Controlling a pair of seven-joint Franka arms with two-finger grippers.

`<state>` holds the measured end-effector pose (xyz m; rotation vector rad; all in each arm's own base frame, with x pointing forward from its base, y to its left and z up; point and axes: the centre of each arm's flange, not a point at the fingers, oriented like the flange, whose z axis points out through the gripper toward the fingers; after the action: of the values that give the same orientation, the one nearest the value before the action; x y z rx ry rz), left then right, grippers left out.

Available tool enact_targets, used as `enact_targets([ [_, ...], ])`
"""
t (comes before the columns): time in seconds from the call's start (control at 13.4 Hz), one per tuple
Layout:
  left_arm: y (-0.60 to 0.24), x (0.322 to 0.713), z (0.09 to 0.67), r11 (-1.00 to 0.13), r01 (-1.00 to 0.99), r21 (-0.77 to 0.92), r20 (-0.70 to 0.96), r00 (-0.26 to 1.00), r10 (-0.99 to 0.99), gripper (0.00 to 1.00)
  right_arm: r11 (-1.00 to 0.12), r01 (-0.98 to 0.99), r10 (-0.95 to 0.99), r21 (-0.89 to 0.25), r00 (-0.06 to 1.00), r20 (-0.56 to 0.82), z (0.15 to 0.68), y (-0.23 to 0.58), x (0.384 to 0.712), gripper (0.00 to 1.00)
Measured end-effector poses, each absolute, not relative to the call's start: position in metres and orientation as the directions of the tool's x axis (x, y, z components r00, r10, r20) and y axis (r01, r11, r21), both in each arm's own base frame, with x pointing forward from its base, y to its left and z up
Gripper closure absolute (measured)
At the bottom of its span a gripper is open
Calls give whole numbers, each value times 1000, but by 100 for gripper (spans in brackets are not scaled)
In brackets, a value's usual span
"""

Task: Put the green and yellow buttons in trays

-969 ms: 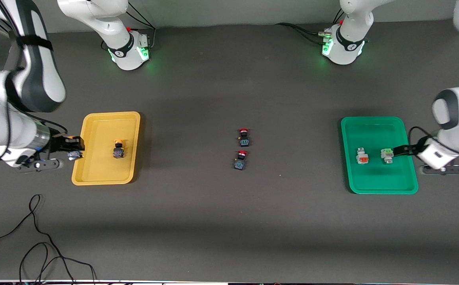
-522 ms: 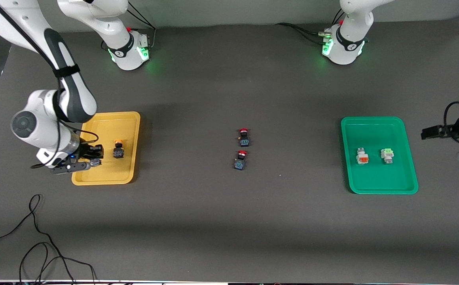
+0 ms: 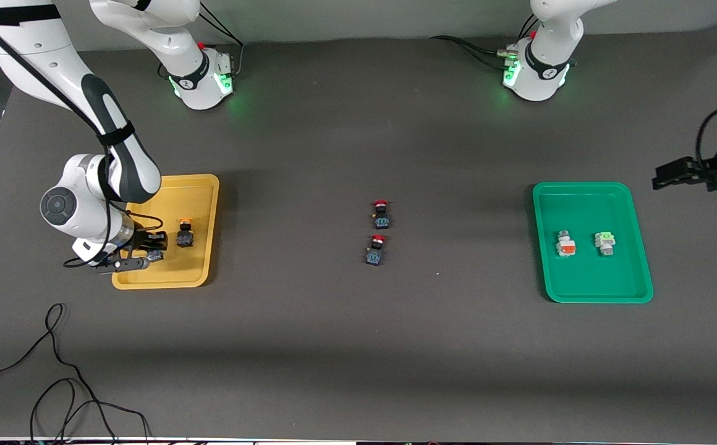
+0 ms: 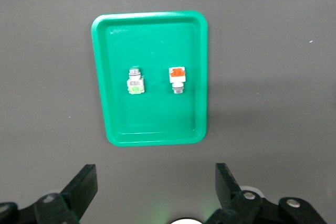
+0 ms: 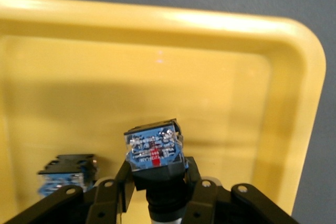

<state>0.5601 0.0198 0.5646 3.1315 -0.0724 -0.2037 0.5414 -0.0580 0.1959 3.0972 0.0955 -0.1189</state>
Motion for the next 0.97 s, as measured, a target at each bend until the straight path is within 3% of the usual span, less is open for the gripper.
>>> enact_targets([
  [0.45,-41,553,579,-997,-78,-14,-103,992,-76,0,-998,-50,-56,45,989,-134,182,-58,532,57],
  [0.6,-47,550,586,-996,-85,-16,-92,992,-84,0,-998,-50,-56,45,989,-139,182,-58,532,42],
  [0.75,-50,547,592,-997,-75,-13,-80,994,-74,0,-998,-50,-57,43,984,-167,199,-58,541,20],
  [0.89,-48,544,596,-998,-66,-2,-75,995,-65,0,-999,-37,-44,33,973,-226,254,-49,568,1],
  [0.97,-47,543,597,-998,-62,0,-76,995,-62,0,-999,-25,-31,27,969,-246,293,-40,584,0],
])
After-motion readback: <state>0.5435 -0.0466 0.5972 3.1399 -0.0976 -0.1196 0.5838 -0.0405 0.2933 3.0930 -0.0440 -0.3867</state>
